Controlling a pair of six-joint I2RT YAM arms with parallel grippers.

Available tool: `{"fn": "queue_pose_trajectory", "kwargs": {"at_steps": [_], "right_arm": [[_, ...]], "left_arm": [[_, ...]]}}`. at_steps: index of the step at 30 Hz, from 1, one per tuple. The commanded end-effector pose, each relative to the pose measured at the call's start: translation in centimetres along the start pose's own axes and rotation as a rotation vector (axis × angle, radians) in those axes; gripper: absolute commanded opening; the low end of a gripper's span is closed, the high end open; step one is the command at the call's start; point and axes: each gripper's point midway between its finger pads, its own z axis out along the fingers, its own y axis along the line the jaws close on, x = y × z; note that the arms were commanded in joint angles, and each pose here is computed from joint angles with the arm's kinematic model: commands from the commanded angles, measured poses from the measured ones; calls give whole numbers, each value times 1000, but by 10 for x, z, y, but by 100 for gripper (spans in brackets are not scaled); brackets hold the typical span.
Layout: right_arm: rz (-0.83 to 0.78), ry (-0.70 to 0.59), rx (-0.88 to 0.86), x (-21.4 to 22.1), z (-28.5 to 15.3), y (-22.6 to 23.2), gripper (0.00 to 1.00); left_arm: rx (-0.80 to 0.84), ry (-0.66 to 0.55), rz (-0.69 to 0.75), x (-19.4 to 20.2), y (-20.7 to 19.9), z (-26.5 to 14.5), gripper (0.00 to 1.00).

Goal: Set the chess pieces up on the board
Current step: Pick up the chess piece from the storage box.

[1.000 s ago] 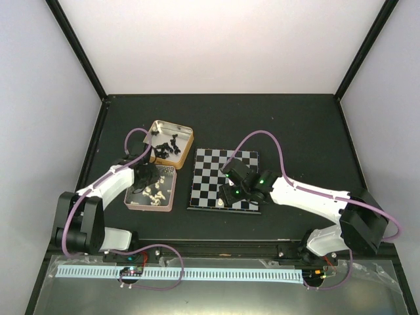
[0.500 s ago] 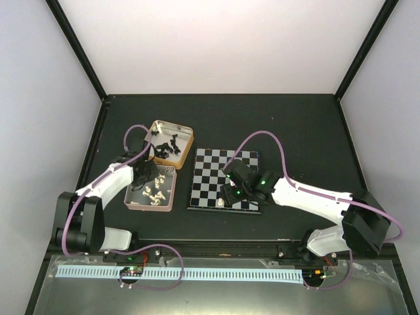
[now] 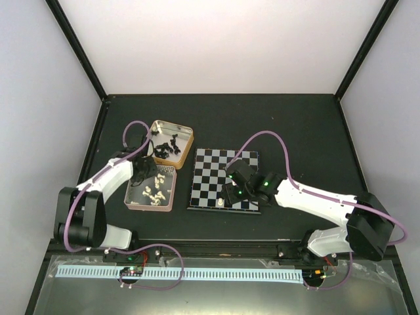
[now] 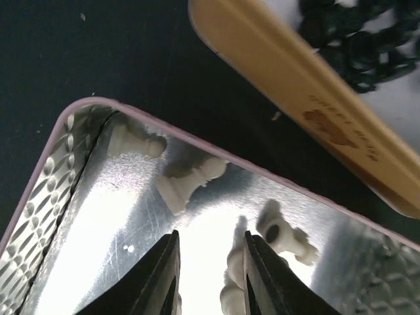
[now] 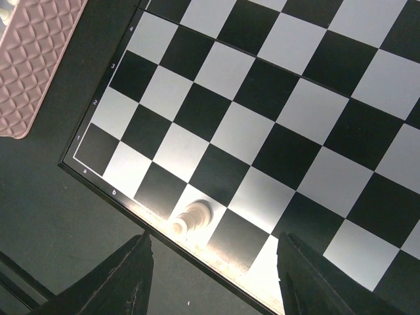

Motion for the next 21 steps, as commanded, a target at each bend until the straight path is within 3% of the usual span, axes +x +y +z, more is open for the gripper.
{"fn": "queue_pose_trajectory", "kwargs": {"at_steps": [1, 10, 21], "right_arm": [[10, -36, 17, -1, -4, -5, 52], [1, -37, 20, -2, -4, -5, 53], [5, -39, 18, -2, -5, -5, 52]], "left_arm": [[-25, -4, -40, -12, 6, 12, 30], [-32, 30, -16, -10, 10, 23, 38], [9, 108, 46, 3, 2, 38, 34]]}}
